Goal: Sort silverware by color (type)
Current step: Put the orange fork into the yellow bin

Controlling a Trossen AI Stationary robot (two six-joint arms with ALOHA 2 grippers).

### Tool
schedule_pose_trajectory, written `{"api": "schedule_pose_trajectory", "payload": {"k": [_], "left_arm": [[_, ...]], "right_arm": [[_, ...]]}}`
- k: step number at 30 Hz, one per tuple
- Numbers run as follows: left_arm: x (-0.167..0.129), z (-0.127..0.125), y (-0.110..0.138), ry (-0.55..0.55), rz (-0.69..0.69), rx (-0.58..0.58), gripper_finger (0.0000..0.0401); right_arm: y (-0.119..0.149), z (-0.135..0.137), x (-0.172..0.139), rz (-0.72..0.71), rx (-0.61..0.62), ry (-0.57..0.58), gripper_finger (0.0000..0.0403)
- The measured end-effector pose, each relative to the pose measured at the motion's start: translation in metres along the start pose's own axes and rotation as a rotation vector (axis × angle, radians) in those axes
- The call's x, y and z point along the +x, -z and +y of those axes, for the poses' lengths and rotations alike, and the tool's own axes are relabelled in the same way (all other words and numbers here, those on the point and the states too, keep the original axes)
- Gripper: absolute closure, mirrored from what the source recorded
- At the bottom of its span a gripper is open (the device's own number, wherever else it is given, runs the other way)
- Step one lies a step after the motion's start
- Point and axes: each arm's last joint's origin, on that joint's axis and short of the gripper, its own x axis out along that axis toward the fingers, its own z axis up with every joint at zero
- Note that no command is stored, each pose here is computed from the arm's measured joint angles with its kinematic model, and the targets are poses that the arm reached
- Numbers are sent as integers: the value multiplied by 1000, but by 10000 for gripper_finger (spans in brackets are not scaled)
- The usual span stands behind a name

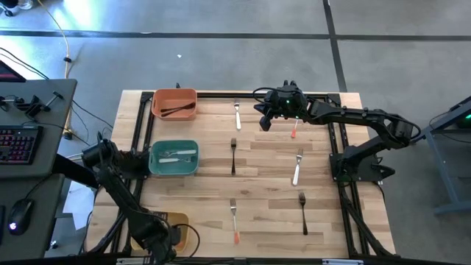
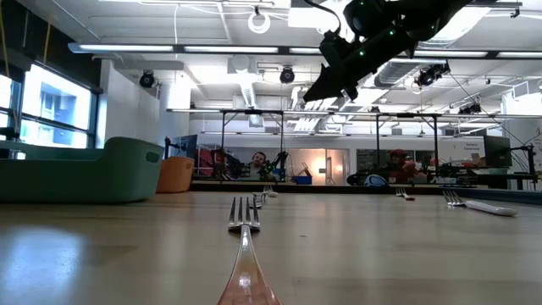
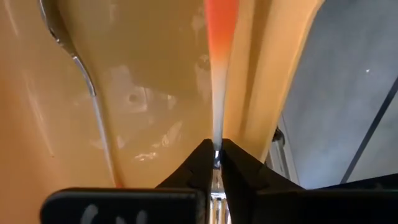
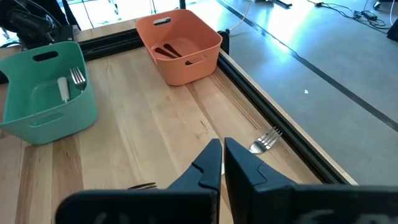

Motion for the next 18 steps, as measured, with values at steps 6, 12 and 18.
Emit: {"api": "schedule_pose_trajectory", "payload": {"k": [6, 12, 18], "left_arm": [[0, 1, 2, 1, 44, -9, 337], [-15, 5, 9, 5, 50, 34, 339], [-63, 17, 28, 2, -70, 33, 393]], "right_arm": [[0, 0, 0, 0, 0, 0, 403], [0, 0, 0, 0, -20, 0, 403], [-1, 0, 0, -6, -27, 0, 403]]}}
